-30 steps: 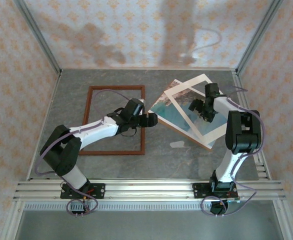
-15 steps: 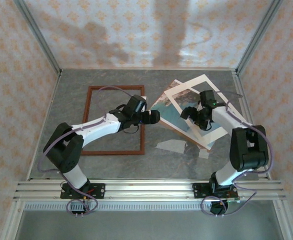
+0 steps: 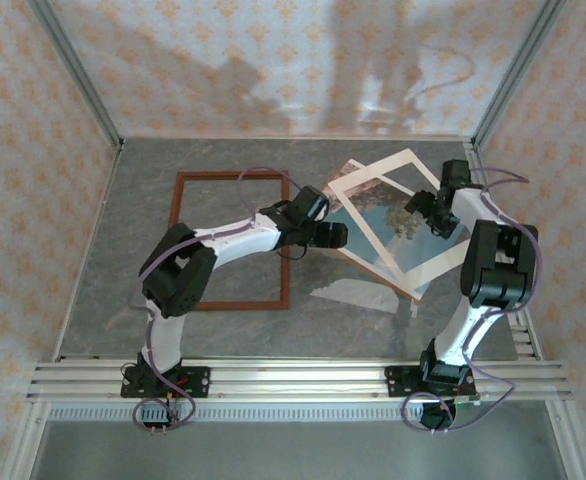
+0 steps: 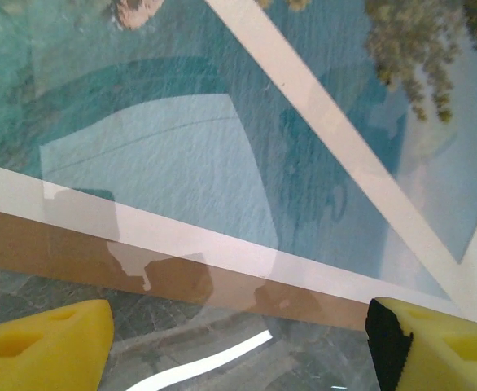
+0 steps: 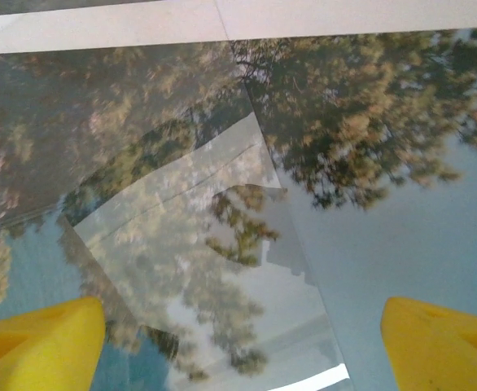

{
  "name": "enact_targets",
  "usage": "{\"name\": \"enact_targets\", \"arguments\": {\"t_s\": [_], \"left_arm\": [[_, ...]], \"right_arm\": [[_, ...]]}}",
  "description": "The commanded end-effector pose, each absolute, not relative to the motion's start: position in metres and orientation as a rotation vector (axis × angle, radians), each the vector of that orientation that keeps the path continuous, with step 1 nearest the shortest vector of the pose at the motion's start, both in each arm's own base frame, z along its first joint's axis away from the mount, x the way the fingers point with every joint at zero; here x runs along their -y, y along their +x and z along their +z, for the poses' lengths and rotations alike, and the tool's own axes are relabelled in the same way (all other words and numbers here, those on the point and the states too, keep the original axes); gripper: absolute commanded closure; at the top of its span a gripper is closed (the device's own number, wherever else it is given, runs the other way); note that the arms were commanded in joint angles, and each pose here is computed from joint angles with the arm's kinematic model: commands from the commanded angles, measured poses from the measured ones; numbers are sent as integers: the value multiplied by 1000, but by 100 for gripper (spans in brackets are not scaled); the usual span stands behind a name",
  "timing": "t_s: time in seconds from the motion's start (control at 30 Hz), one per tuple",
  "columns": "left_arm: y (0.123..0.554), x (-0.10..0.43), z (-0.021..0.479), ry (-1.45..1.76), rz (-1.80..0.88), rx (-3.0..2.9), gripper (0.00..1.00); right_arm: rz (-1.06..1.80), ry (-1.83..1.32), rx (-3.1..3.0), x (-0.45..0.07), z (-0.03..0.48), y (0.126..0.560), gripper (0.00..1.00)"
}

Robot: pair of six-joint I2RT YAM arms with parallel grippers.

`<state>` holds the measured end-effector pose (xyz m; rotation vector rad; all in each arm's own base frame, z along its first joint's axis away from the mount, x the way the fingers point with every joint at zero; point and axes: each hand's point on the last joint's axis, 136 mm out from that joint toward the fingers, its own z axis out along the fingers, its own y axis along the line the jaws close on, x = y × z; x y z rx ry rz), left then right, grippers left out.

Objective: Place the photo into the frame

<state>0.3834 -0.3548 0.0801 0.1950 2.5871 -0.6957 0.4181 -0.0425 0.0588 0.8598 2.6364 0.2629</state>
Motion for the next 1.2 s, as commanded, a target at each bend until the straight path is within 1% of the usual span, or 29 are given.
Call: {"name": "enact_targets", "arguments": {"t_s": [0.0, 0.33, 0.67, 0.9, 1.17], "left_arm": [[380, 357, 68, 250, -645, -2647, 19], [371, 359, 35, 256, -627, -2711, 20], [361, 350, 16, 238, -607, -2737, 20], [355, 347, 5, 236, -605, -2754, 20], [353, 344, -3, 229, -598, -2769, 20]], "right_arm": [[206, 853, -2660, 49, 56, 424, 13], [327, 814, -2714, 35, 42, 435, 14], [400, 791, -2780, 24, 24, 428, 15], [667, 716, -2743, -6, 38, 422, 18], [800, 686, -2659, -11, 56, 420, 22]]}}
